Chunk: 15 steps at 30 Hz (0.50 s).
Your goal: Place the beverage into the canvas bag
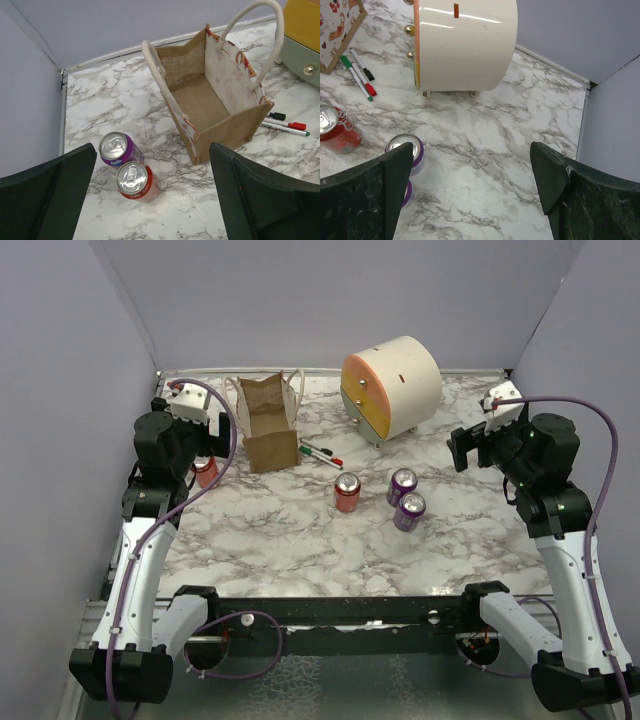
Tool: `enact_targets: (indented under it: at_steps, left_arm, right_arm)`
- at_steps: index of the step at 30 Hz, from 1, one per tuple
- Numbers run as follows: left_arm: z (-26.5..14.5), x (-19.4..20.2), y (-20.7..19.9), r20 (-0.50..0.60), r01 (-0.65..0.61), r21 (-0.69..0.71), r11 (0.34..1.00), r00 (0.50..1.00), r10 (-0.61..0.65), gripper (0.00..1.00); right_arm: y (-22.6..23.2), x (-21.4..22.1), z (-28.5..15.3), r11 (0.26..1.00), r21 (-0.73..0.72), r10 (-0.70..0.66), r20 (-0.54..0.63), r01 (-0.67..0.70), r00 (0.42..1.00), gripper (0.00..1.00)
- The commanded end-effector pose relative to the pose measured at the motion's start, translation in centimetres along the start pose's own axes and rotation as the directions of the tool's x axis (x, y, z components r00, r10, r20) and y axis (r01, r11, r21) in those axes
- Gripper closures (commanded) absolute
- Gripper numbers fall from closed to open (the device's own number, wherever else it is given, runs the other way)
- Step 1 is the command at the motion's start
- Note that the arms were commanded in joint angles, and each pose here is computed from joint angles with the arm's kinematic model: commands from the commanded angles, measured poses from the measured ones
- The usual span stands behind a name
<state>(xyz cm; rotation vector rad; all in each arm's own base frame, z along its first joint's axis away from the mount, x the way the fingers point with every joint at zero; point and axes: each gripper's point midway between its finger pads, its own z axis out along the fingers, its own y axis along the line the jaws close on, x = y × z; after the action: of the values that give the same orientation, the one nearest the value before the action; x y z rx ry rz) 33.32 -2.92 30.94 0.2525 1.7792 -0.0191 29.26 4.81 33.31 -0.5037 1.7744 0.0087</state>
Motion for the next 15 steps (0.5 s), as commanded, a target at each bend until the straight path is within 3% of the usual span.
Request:
enact_targets:
  at_steps: [1,15]
  left_arm:
    - [0.25,-0.77,-0.3,0.051,-0.019,0.012,1.0,0.999,0.018,0.01]
    - [0.24,-0.9,-0.29,0.064,-0.015,0.006,1.0,0.998,0.015,0.01]
  right_arm:
    - [0.1,-2.39,-0.25,0.999,-0.018,-0.034,0.075,0.035,0.997,0.01]
    - [0.7,-3.3,0.18,0.997,-0.065,-0.036,0.094,0.043,0.995,0.01]
